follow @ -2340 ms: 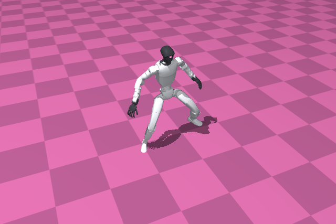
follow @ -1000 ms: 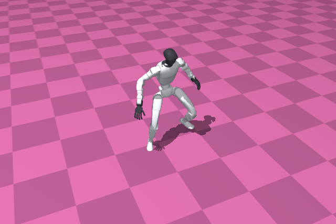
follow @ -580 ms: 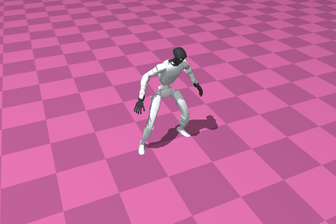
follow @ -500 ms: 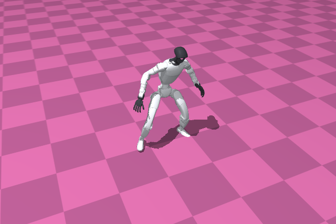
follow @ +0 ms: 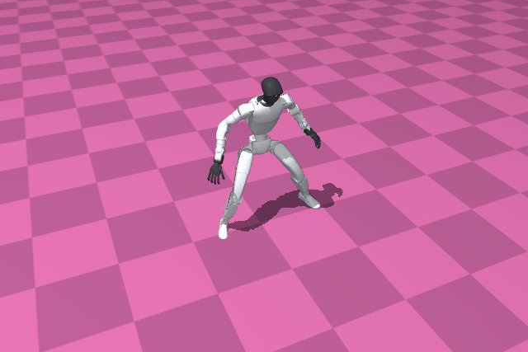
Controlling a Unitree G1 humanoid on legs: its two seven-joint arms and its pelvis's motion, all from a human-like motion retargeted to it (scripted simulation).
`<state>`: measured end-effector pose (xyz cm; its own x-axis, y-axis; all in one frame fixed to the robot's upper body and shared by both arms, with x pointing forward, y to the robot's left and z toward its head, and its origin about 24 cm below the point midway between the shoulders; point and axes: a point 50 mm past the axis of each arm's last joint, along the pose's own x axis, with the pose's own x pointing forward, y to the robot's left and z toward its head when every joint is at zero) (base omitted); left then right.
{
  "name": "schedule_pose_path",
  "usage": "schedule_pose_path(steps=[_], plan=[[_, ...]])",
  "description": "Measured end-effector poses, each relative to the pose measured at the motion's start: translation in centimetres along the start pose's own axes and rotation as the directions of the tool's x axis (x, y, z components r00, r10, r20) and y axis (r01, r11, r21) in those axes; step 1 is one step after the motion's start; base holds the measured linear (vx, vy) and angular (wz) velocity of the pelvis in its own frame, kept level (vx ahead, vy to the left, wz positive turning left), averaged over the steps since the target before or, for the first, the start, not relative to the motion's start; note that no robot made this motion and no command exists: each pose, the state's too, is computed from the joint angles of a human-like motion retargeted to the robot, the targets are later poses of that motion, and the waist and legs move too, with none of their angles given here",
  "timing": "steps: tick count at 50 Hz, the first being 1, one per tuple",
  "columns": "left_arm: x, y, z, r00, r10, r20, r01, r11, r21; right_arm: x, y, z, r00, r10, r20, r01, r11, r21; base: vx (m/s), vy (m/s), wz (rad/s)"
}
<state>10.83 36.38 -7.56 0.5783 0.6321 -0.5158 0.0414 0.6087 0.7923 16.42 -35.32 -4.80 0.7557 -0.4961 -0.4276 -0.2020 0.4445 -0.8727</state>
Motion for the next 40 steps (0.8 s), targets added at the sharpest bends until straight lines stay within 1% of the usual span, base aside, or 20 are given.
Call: schedule_pose_path(steps=[3, 6, 10, 13, 17, 21, 25, 28, 31, 33, 40], plan=[[-1.0, -1.9, -0.9, 0.997, -0.077, -0.009, 0.077, 0.996, 0.054, -0.5, -0.5, -0.4, 1.000, 0.012, 0.020, -0.012, 1.000, -0.009, 0.04, -0.46, -0.06], [-1.8, -3.2, -1.6, 0.990, -0.142, -0.007, 0.142, 0.984, 0.110, -0.9, -0.9, -1.3, 0.999, 0.032, 0.000, -0.032, 0.999, -0.002, 0.02, -0.34, 0.15], [-2.2, -3.9, -1.6, 0.978, -0.206, 0.006, 0.203, 0.966, 0.163, -1.1, -1.2, -2.5, 0.997, 0.069, -0.047, -0.069, 0.998, 0.004, -0.02, -0.25, 0.35], [-2.0, -3.7, -1.5, 0.976, -0.219, 0.001, 0.216, 0.963, 0.161, -1.0, -1.1, -2.9, 0.992, 0.097, -0.081, -0.095, 0.995, 0.021, -0.03, -0.20, 0.13], [-1.8, -3.0, -2.2, 0.982, -0.183, -0.037, 0.186, 0.974, 0.130, -0.6, 0.2, -2.6, 0.986, 0.112, -0.121, -0.105, 0.993, 0.059, 0.00, -0.14, -0.06], [-1.3, -2.2, -2.4, 0.987, -0.152, -0.059, 0.159, 0.979, 0.128, -0.3, 1.3, -1.5, 0.986, 0.131, -0.103, -0.121, 0.988, 0.093, 0.01, -0.04, -0.08], [-0.6, -1.3, -1.8, 0.990, -0.132, -0.043, 0.137, 0.975, 0.176, -0.3, 2.3, -0.3, 0.985, 0.162, -0.067, -0.153, 0.981, 0.115, -0.01, 0.00, 0.17], [-0.1, -0.5, -1.1, 0.993, -0.119, -0.017, 0.120, 0.965, 0.234, -0.7, 3.4, 0.3, 0.977, 0.210, -0.041, -0.205, 0.973, 0.111, -0.03, -0.02, 0.40], [0.4, 0.5, -0.5, 0.996, -0.087, 0.000, 0.084, 0.964, 0.253, -1.2, 4.4, 0.4, 0.969, 0.244, -0.026, -0.240, 0.966, 0.099, -0.02, -0.05, 0.11], [0.5, 1.1, -0.5, 0.998, -0.066, 0.003, 0.064, 0.967, 0.246, -1.8, 4.9, 0.2, 0.968, 0.251, -0.015, -0.249, 0.964, 0.094, 0.04, -0.09, -0.14], [1.0, 3.6, -0.9, 0.998, 0.051, -0.041, -0.047, 0.993, 0.105, -2.2, 5.2, -0.4, 0.971, 0.236, -0.036, -0.230, 0.966, 0.120, 0.04, -0.16, -0.08]])
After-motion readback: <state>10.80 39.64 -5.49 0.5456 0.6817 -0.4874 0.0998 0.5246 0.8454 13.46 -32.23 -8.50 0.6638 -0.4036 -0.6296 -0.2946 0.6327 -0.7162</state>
